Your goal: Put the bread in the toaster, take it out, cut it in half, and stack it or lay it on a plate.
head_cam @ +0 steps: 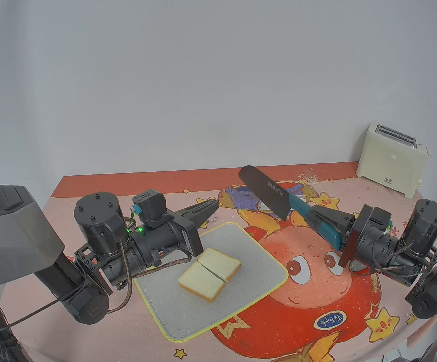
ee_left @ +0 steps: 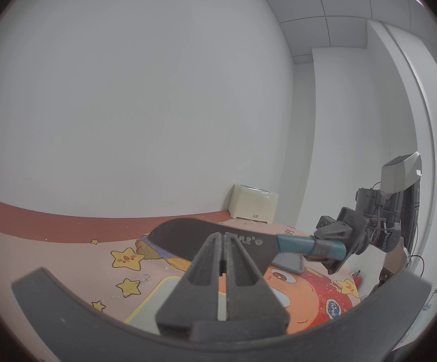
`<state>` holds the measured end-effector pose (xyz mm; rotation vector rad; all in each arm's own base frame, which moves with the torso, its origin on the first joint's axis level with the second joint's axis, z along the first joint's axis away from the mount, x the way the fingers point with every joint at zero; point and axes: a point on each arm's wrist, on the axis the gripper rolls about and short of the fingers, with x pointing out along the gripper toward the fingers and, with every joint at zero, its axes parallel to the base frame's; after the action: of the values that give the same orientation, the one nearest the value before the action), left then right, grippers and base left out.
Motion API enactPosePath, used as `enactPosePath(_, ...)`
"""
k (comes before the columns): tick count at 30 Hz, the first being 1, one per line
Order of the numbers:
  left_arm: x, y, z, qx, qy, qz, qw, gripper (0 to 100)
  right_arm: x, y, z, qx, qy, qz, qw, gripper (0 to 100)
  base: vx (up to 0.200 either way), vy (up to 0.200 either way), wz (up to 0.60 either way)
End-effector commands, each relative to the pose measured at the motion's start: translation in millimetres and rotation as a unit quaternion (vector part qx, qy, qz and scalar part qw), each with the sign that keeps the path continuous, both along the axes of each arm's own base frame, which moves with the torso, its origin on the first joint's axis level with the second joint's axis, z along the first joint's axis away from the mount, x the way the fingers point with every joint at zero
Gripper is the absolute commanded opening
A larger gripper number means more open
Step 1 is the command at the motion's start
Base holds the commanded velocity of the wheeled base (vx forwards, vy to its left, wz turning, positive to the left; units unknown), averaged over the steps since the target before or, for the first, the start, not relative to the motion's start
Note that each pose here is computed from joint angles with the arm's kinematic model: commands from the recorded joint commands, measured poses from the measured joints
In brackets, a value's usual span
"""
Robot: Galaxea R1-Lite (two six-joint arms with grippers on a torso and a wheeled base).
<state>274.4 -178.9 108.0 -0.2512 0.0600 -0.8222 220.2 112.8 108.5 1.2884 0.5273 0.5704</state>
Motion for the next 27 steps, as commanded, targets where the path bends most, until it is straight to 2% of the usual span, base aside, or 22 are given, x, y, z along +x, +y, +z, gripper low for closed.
enactPosePath(1, 2, -1, -6, 0.003, 0.005, 0.000, 1.0000, 0, -7, -12, 5, 0.003, -0.005, -0.017, 0.9998, 0, 0.000, 0.000, 0.00)
enactPosePath(6, 2, -2, -7, 0.004, 0.006, -0.001, 1.0000, 0, -10, -15, 3, -0.002, -0.001, -0.028, 0.9996, 0, 0.000, 0.000, 0.00)
enactPosePath(13, 2, -2, -7, 0.004, 0.006, -0.001, 1.0000, 0, -13, -15, 7, -0.007, -0.012, -0.061, 0.9981, 0, 0.000, 0.000, 0.00)
enactPosePath(21, 2, -2, -8, 0.005, 0.008, -0.001, 1.0000, 0, -19, -22, -1, -0.056, -0.020, -0.071, 0.9957, 0, 0.000, 0.000, 0.00)
enactPosePath(27, 1, -1, -8, 0.005, 0.008, -0.001, 1.0000, 0, -19, -22, -3, -0.097, -0.041, -0.083, 0.9909, 0, 0.000, 0.000, 0.00)
